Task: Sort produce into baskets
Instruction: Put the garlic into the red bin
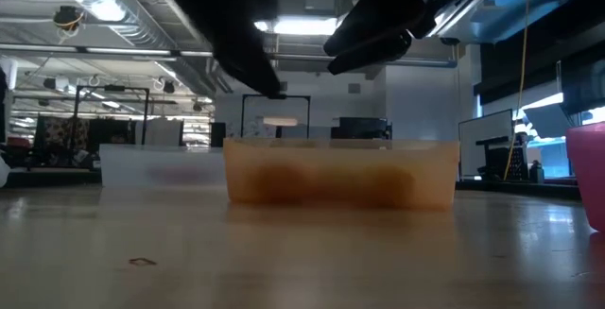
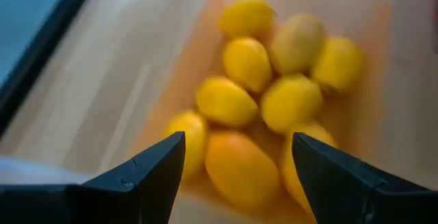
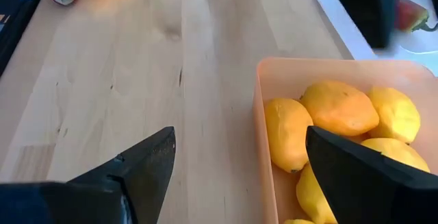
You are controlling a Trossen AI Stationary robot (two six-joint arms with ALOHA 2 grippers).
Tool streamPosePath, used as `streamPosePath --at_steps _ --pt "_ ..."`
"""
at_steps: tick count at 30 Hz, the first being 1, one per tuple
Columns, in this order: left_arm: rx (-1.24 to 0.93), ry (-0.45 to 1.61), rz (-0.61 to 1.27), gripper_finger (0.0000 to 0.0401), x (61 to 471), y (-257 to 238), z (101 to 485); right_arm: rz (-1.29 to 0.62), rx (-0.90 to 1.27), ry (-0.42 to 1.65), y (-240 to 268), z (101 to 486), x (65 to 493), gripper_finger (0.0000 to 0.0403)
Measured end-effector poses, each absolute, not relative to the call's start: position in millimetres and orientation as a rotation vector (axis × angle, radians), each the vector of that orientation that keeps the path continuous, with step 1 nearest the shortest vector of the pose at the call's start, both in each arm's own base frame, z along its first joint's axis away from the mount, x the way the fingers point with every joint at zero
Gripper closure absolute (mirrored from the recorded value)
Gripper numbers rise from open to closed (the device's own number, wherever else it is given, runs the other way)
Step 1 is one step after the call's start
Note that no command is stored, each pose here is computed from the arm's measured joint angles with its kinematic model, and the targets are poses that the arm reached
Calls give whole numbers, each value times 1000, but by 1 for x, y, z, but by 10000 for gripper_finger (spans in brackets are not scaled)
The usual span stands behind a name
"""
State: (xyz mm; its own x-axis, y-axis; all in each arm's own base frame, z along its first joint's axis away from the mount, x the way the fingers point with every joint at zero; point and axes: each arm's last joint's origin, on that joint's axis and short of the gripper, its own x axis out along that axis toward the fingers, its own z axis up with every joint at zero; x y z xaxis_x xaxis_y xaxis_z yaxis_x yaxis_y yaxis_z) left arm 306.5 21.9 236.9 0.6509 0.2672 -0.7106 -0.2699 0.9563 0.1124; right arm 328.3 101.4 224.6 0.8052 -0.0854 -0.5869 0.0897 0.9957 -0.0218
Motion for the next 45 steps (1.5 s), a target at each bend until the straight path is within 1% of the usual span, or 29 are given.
streamPosePath --at_steps 7,14,21,25,30,33,41,45 --pt "-60 917 271 136 265 -11 259 -93 8 626 101 225 328 84" --pt "-152 1054 324 136 234 -41 260 -92 12 616 102 226 329 84" --pt "-266 1188 454 136 209 -64 254 -92 14 611 102 226 329 84" --pt "-319 1202 563 136 198 -72 253 -92 14 611 102 226 329 84" --pt "-392 1204 642 136 191 -80 252 -92 14 611 102 226 329 84" --pt "-409 1221 679 136 188 -82 245 -92 14 610 102 226 329 84" --pt "-478 1405 808 136 169 -78 210 -92 15 609 102 226 329 84" --pt "-488 1436 874 136 162 -75 201 -92 17 604 101 227 330 84"
